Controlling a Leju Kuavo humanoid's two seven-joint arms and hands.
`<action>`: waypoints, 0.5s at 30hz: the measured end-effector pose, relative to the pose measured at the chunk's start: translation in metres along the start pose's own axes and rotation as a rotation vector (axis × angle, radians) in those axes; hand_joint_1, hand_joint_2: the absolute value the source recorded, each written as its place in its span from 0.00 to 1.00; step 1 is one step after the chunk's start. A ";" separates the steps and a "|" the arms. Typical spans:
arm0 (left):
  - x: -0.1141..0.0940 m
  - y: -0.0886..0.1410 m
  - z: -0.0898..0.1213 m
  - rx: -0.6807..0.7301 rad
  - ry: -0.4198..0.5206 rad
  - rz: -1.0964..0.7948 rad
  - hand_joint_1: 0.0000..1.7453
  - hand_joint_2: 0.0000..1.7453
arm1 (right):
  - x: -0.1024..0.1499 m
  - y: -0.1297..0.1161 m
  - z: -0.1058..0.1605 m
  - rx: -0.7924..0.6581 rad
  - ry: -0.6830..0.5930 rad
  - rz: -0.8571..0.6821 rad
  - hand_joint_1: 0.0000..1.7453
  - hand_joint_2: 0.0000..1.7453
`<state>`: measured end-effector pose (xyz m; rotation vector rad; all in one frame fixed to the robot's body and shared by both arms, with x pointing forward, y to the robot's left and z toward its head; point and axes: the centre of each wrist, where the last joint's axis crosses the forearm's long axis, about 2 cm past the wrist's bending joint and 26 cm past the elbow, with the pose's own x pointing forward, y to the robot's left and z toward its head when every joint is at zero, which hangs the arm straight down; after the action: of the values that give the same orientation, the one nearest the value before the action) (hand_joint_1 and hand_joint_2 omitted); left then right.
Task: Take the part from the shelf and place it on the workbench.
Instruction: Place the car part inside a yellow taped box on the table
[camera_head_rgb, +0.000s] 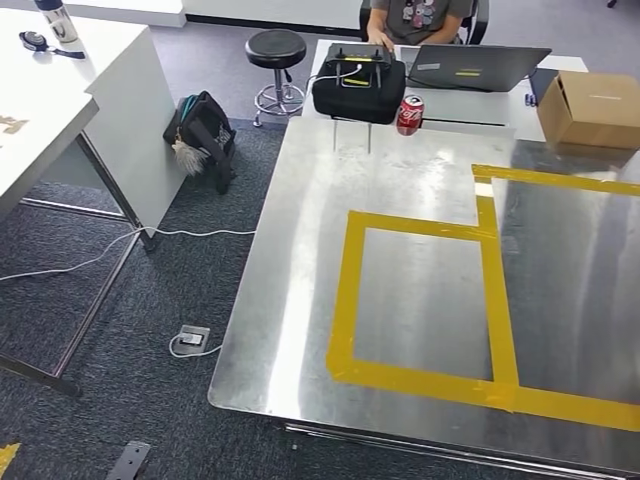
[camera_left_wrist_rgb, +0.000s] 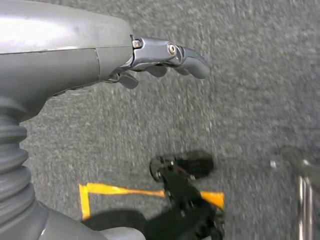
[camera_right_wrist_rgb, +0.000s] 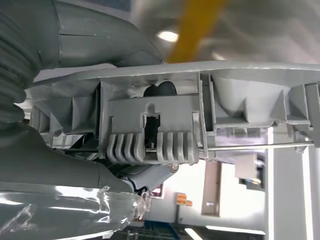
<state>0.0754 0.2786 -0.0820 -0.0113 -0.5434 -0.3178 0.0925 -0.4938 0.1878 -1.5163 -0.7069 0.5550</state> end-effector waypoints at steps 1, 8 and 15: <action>0.004 -0.001 0.000 -0.003 -0.005 0.000 0.00 1.00 | 0.014 0.002 -0.003 -0.003 -0.028 -0.017 1.00 1.00; 0.012 -0.003 0.001 0.004 -0.041 -0.005 0.00 1.00 | 0.064 0.020 0.008 0.075 -0.306 -0.001 1.00 1.00; 0.015 -0.006 0.000 -0.002 -0.056 -0.023 0.00 1.00 | 0.099 0.033 0.023 0.090 -0.447 0.019 1.00 1.00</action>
<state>0.0859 0.2687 -0.0748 -0.0161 -0.5990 -0.3417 0.1476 -0.4069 0.1607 -1.3267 -0.9941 0.9441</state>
